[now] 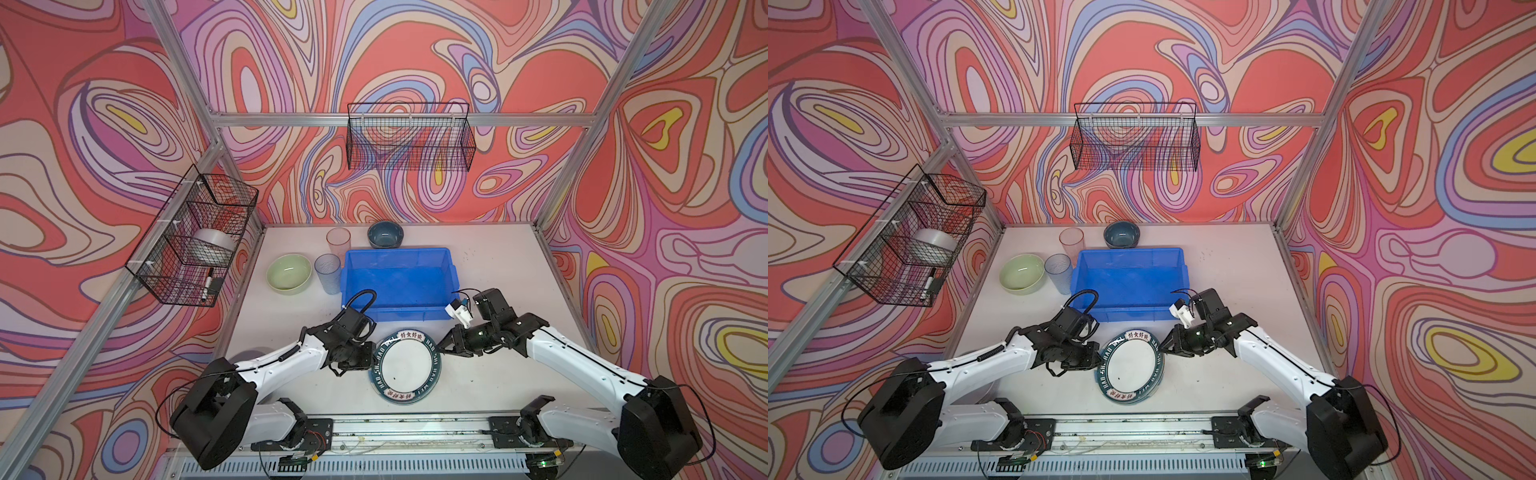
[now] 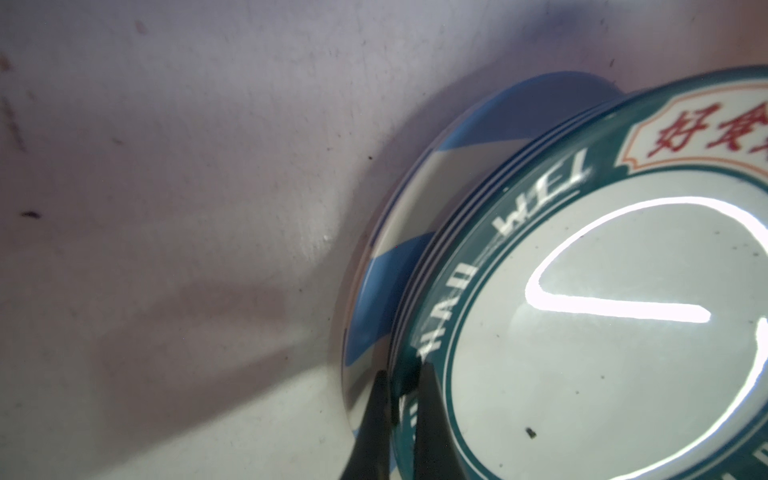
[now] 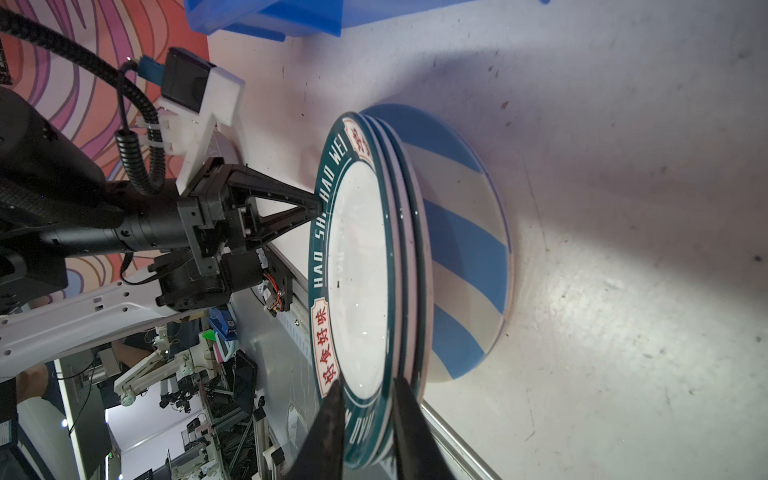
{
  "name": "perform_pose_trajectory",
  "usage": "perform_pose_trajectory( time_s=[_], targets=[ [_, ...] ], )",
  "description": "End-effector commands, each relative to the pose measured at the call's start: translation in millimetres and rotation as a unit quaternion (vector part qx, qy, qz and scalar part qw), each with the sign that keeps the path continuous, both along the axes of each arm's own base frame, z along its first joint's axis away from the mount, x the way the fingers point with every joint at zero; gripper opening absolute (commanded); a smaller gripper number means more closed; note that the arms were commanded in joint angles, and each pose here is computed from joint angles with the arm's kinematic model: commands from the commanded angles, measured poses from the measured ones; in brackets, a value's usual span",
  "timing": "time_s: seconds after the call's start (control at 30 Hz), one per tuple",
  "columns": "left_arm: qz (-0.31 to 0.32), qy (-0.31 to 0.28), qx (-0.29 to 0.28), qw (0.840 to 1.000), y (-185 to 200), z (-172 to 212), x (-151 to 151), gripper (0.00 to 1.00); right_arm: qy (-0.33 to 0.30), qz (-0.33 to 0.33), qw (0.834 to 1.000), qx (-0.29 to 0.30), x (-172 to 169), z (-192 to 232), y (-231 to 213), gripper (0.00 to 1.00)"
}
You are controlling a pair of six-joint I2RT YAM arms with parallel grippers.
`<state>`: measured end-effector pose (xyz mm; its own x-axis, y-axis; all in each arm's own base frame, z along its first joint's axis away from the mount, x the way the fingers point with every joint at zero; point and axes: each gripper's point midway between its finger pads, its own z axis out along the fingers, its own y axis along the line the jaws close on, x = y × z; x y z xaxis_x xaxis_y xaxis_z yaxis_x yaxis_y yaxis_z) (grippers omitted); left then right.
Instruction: Place the mixed dishes into the plastic bin
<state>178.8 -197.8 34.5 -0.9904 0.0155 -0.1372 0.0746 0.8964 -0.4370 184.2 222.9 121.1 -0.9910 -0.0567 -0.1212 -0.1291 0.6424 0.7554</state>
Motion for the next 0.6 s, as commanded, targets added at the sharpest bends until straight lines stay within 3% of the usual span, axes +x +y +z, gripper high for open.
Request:
perform_pose_trajectory(
  time_s=[0.0, 0.57],
  targets=[
    [0.001, 0.038, 0.058, 0.998, 21, -21, -18, 0.00, 0.003, 0.002, 1.000, -0.011, -3, -7, -2, 0.22],
    [0.001, 0.035, 0.056, 0.998, 20, -19, -15, 0.00, 0.013, 0.018, 1.000, 0.017, -7, -4, 10, 0.22]
  ],
)
